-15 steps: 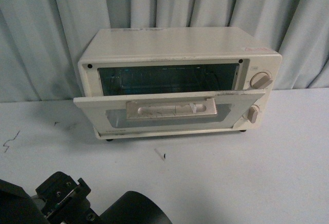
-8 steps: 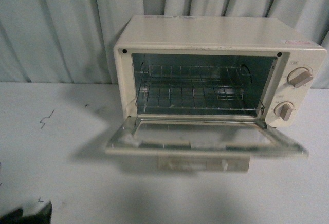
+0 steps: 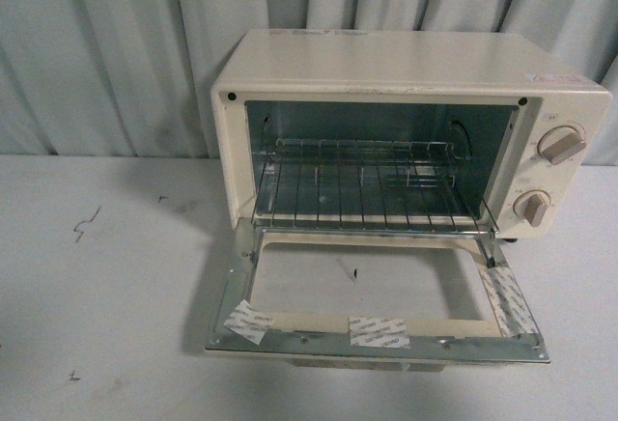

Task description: Open oven

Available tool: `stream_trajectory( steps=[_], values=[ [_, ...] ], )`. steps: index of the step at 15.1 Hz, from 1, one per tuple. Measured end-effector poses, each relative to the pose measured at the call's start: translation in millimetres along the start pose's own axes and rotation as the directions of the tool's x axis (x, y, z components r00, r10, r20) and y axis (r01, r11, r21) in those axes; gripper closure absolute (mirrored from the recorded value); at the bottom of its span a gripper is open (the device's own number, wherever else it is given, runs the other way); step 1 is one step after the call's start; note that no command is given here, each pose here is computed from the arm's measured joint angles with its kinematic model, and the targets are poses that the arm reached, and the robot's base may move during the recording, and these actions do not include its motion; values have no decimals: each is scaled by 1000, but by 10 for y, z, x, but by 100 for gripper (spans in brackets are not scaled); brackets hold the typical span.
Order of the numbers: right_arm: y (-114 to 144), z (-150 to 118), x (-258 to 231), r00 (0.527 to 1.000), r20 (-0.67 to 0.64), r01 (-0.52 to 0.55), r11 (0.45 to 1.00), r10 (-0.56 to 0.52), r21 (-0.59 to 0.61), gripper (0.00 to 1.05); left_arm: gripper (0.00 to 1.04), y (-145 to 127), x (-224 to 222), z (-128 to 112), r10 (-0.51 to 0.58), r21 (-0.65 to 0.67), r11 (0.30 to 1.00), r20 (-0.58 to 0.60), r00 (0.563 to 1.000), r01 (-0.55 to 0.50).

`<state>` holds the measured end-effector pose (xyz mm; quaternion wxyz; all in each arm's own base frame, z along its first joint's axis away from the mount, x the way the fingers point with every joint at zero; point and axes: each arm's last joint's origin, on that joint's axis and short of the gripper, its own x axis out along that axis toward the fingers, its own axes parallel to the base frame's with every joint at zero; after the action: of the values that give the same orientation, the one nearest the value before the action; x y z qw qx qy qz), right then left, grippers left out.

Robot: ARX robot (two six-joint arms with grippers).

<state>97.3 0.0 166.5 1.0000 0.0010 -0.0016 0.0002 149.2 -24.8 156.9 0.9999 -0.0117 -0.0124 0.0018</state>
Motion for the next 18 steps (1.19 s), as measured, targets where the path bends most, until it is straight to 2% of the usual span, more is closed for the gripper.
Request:
stream_trajectory(
  steps=[5, 6, 16, 18],
  values=[
    [0, 0, 0, 1000, 0, 0, 1000, 0, 0, 6, 103, 182, -217, 120, -20, 4, 1000, 3, 1000, 20],
    [0, 1, 0, 1000, 1, 0, 1000, 0, 0, 6, 103, 253, -253, 122, 16, 6, 1000, -18, 1000, -16],
    [0, 0, 0, 1000, 0, 0, 1000, 0, 0, 6, 103, 245, -405, 122, -5, 5, 1000, -19, 1000, 5],
    [0, 0, 0, 1000, 0, 1, 1000, -1, 0, 6, 103, 247, -501, 72, -3, 6, 1000, -59, 998, 4]
  ],
)
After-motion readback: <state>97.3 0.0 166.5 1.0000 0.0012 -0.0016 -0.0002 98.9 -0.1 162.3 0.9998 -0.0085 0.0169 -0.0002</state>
